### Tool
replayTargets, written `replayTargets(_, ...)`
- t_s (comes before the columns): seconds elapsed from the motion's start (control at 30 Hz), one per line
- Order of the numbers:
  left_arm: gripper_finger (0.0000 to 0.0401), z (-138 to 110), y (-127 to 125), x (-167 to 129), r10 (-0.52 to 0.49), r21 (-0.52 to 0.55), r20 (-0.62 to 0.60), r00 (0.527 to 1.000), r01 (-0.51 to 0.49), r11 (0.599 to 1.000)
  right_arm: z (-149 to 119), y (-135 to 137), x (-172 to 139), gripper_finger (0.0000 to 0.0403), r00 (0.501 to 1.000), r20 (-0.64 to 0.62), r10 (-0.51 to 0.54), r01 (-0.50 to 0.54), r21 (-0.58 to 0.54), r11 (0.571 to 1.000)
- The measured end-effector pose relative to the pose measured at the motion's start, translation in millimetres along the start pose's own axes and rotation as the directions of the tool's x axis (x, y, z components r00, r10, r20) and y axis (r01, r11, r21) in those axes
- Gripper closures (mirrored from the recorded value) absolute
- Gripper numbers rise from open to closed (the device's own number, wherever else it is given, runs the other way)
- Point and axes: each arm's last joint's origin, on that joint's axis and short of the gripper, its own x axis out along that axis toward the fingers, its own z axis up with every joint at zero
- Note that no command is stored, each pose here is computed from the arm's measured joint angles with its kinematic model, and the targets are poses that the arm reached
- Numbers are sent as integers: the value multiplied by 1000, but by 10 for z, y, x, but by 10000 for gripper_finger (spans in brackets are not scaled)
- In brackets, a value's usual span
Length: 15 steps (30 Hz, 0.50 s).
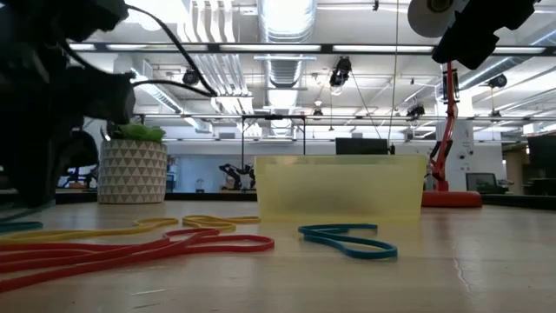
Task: Pick and place rubber bands into bin
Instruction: Put the blue rubber band into the bin
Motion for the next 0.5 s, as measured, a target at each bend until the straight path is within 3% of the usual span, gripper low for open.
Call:
replayTargets(0.27,393,144,-145,-283,-53,39,184,981,47,998,6,-3,1,335,1000,10,-10,10,2,1000)
replayTargets(0.5,393,390,-252,-559,-62,110,416,907,18,994,25,-8,1,335,998,47,-42,42,2,999)
